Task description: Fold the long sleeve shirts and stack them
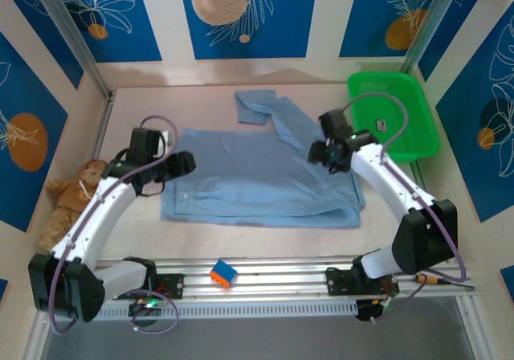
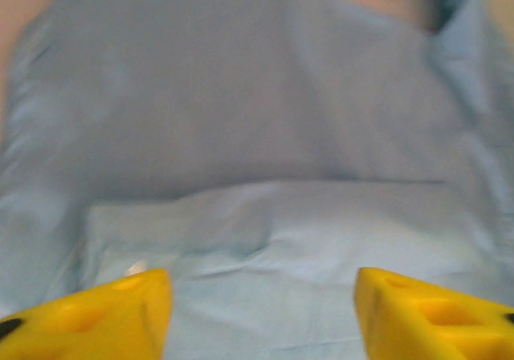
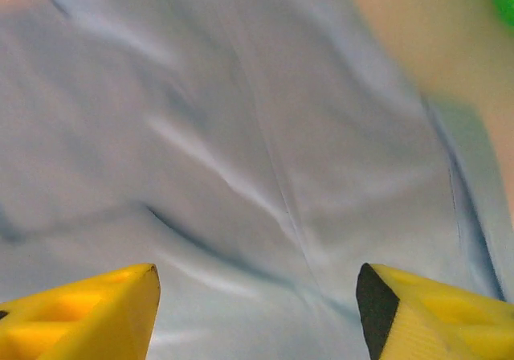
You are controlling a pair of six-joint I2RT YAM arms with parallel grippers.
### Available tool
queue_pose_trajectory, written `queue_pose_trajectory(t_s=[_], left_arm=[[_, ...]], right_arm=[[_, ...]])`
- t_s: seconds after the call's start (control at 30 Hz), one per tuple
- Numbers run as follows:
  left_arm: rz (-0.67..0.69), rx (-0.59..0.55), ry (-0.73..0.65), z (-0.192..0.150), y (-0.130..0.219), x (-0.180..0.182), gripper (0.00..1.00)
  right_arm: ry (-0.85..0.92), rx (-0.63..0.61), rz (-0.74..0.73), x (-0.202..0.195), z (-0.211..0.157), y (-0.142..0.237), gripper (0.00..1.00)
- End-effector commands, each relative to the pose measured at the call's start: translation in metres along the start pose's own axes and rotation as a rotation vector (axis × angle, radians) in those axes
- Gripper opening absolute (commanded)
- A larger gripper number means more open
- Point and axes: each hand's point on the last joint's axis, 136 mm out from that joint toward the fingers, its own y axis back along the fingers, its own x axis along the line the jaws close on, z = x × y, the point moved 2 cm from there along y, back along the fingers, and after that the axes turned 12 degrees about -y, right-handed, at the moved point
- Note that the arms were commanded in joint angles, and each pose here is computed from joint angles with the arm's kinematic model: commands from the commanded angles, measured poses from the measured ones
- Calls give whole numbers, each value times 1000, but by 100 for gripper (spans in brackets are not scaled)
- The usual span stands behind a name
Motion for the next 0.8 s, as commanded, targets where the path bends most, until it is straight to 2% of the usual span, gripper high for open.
queue_pose_trajectory(t_s=[0.0,0.1,0.3,0.57,0.77], left_arm=[[-146,42,-108,17,-32,-37,66],[-155,73,-134,17,-65,-47,67],[-14,221,-33,-25,-117,-7,67],[131,350,38,-90,-120,36,69],[159,376,56,-107,-116,47,70]], right_arm=[[115,-27,167,36,49,-3,68],[133,-26,158,50,83,-26,68],[156,6,138,70,122,-93,66],[217,51,137,95,146,-174,65],[224,94,130,99,148,-221,65]])
